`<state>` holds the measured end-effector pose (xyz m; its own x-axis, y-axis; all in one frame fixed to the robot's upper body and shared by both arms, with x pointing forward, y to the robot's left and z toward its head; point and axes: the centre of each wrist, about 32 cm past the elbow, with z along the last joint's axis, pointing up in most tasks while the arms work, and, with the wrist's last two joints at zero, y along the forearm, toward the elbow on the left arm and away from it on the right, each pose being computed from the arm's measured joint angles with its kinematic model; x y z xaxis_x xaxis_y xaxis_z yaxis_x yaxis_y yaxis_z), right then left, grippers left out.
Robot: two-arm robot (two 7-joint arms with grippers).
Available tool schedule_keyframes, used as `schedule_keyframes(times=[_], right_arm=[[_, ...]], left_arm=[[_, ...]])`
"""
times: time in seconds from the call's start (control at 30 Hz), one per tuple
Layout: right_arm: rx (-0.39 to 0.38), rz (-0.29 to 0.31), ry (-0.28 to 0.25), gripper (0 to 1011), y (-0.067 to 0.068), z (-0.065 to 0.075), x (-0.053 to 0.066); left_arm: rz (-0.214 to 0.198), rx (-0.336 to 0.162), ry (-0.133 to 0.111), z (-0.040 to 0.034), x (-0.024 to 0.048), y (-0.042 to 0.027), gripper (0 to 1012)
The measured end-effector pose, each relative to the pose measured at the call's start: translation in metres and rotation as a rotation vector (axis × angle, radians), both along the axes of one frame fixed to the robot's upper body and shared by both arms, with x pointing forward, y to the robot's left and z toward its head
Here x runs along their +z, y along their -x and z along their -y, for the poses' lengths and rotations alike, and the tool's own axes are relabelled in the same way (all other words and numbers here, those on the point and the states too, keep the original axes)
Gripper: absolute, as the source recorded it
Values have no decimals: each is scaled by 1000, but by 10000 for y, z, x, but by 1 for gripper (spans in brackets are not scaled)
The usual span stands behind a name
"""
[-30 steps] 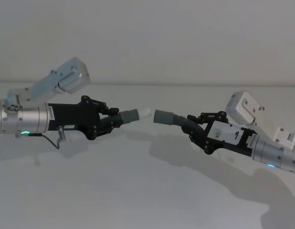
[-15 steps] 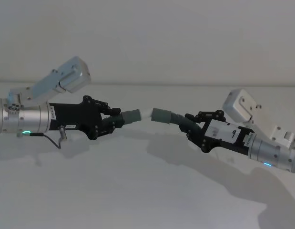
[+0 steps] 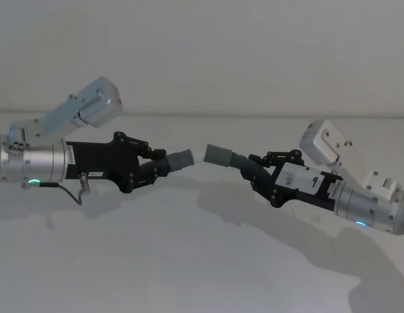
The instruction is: Use both hands to pick up one end of the pipe from the table, align the ends, and insert them.
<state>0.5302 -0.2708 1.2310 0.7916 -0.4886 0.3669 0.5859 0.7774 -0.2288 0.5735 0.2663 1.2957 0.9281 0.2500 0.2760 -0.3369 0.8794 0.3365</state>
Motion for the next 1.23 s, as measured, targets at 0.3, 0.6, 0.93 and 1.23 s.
schedule_keyframes(times=[0.3, 0.6, 0.93, 1.23], right_arm=[[4, -2, -6, 289, -11, -27, 8], [9, -3, -10, 289, -20, -48, 14], [12, -4, -12, 289, -24, -58, 14], [13, -5, -12, 289, -25, -62, 15]], left_arm=[[-7, -8, -6, -28, 9, 11, 300], [-13, -5, -11, -46, 12, 16, 300], [-16, -2, -14, -54, 15, 19, 300], [-17, -1, -15, -58, 17, 20, 300]])
